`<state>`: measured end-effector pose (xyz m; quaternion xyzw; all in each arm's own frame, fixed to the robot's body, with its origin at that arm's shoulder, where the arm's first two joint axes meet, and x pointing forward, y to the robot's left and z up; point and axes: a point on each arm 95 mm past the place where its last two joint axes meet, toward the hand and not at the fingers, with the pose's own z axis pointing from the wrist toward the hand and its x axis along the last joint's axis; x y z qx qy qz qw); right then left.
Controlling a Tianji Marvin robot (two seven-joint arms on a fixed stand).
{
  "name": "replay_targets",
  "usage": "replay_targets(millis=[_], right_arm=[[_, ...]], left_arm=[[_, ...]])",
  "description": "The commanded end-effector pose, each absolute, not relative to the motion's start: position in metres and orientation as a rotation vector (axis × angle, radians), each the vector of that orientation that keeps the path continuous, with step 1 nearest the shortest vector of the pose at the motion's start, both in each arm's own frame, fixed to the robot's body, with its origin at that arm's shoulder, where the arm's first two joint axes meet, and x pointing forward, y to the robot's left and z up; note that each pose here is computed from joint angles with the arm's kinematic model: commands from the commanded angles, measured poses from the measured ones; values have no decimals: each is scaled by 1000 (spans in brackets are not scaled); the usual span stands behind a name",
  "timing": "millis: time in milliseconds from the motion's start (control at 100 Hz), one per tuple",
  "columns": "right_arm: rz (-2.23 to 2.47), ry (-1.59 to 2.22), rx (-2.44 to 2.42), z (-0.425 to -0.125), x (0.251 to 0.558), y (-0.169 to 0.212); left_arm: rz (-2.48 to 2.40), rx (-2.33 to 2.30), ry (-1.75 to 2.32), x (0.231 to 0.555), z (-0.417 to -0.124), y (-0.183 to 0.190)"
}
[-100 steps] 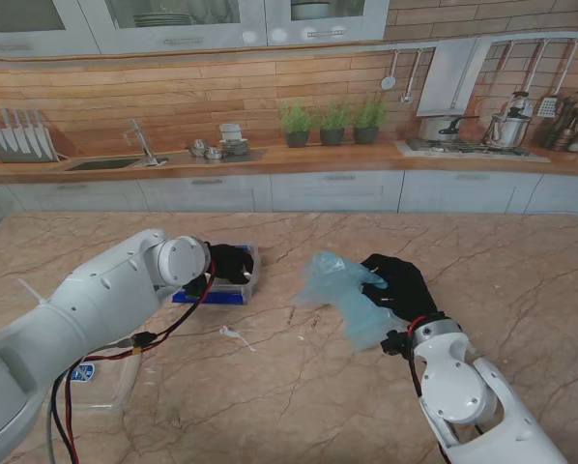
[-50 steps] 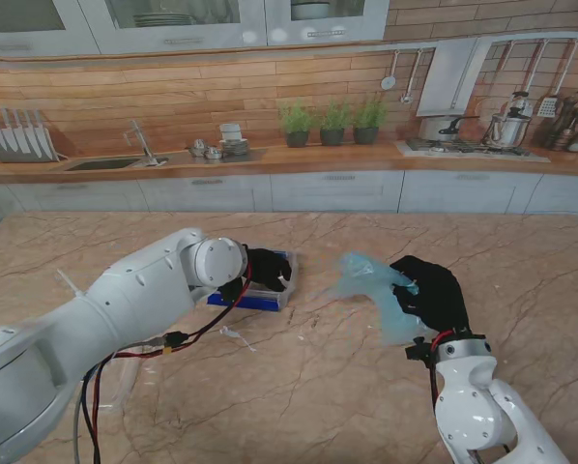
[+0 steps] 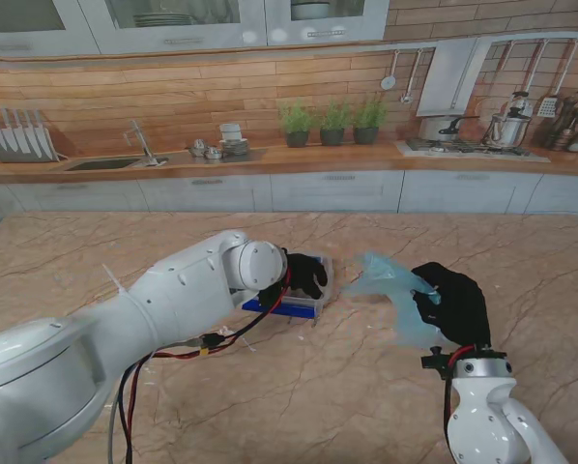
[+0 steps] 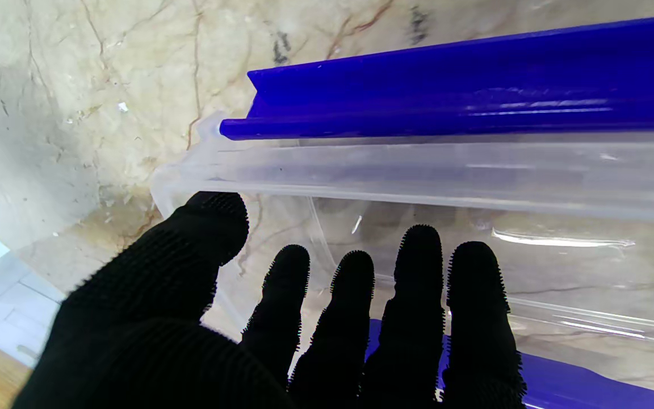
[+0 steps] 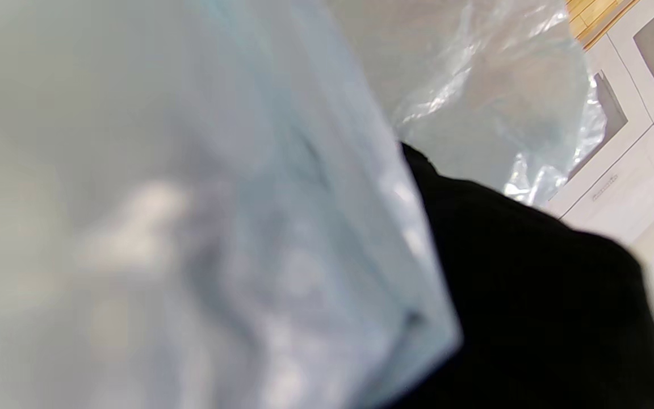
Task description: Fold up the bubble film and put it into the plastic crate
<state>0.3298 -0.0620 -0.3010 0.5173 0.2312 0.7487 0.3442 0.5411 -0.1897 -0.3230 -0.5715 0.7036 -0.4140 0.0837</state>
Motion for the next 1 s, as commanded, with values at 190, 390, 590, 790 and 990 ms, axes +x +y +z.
replay_targets(millis=[190,390,590,790,990], right_arm=[[1946,552,1309,-301,320,-66],[1944,549,1312,-301,320,-66],[1936,558,1319,-301,323,-65],[1936,561,1324,-301,324,-65],[1935,564,1331,-302,325,-64]], left_arm=[[-1229,-1740,2082,543,-316,-222],[-1233,-1782,1978,552,-315,-223],[-1232,-1799,1854,555,-317,-221],[-1189,-1822,1823,556,-319,-217],[-1201,-1807,1832,557,-318,-213]])
